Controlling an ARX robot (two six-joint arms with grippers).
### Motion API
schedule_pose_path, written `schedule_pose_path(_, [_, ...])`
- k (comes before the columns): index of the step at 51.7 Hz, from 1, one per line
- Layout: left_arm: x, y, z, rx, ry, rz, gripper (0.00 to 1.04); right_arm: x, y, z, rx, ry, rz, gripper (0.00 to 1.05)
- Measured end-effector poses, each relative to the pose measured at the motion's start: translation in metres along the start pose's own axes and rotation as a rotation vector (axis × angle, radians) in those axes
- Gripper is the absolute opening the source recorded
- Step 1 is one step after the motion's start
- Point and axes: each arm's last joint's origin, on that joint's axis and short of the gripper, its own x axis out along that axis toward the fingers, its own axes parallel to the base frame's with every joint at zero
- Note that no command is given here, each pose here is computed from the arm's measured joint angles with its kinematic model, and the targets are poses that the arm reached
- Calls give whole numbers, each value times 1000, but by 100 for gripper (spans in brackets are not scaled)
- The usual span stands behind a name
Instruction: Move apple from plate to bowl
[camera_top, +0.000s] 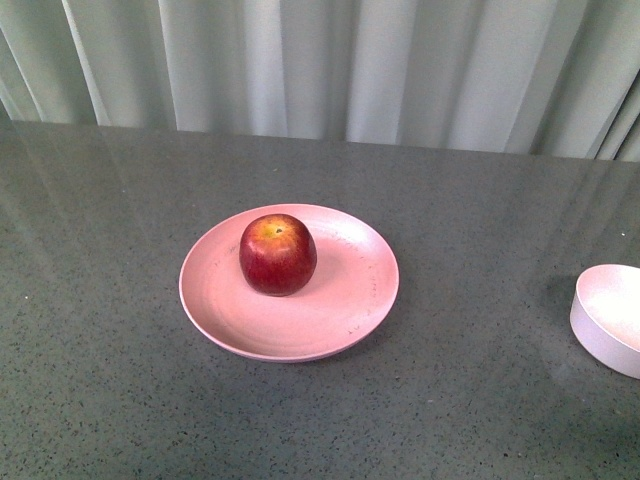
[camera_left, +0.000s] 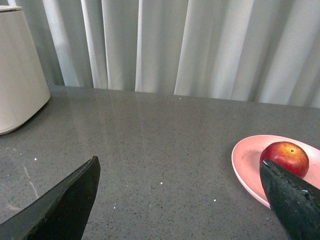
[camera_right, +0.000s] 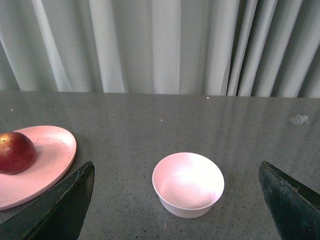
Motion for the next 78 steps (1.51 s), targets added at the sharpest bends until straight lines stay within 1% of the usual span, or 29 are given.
schedule_pose_path(9, [0, 0, 0, 0, 0, 0, 96, 0, 0, 0, 0, 3, 4, 96])
schedule_pose_path(11, [0, 0, 0, 0, 0, 0, 96, 0, 0, -1, -10, 67, 38, 96])
schedule_pose_path(13, [0, 0, 0, 0, 0, 0, 96, 1, -1, -2, -4, 211, 81, 96])
schedule_pose_path(16, [0, 0, 0, 0, 0, 0, 96, 4, -3, -4, 11, 356, 114, 96])
schedule_pose_path(19, [0, 0, 0, 0, 0, 0, 96, 9, -7, -5, 16, 409, 117, 96])
schedule_pose_path(24, [0, 0, 0, 0, 0, 0, 96, 26, -21, 9, 3, 382, 86, 96])
schedule_pose_path(29, [0, 0, 0, 0, 0, 0, 96, 52, -42, 29, -23, 336, 8, 96])
schedule_pose_path(31, [0, 0, 0, 0, 0, 0, 96, 71, -53, 35, -19, 337, -12, 96])
schedule_pose_path(34, [0, 0, 0, 0, 0, 0, 96, 90, -63, 35, -7, 366, -20, 96])
schedule_pose_path(38, [0, 0, 0, 0, 0, 0, 96, 114, -73, 25, 13, 442, -30, 96])
schedule_pose_path(42, [0, 0, 0, 0, 0, 0, 96, 142, -86, 3, 69, 565, -50, 96])
schedule_pose_path(45, [0, 0, 0, 0, 0, 0, 96, 156, -92, -12, 107, 627, -64, 96])
schedule_pose_path(51, [0, 0, 0, 0, 0, 0, 96, 177, -98, -35, 158, 704, -79, 96])
schedule_pose_path(57, [0, 0, 0, 0, 0, 0, 96, 190, -96, -55, 179, 764, -91, 96])
schedule_pose_path(62, [0, 0, 0, 0, 0, 0, 96, 197, -91, -66, 195, 799, -104, 96])
schedule_pose_path(75, [0, 0, 0, 0, 0, 0, 96, 213, -85, -81, 228, 844, -149, 96])
schedule_pose_path(76, [0, 0, 0, 0, 0, 0, 96, 213, -85, -82, 234, 847, -153, 94])
schedule_pose_path(78, [0, 0, 0, 0, 0, 0, 96, 215, -84, -85, 241, 857, -158, 86])
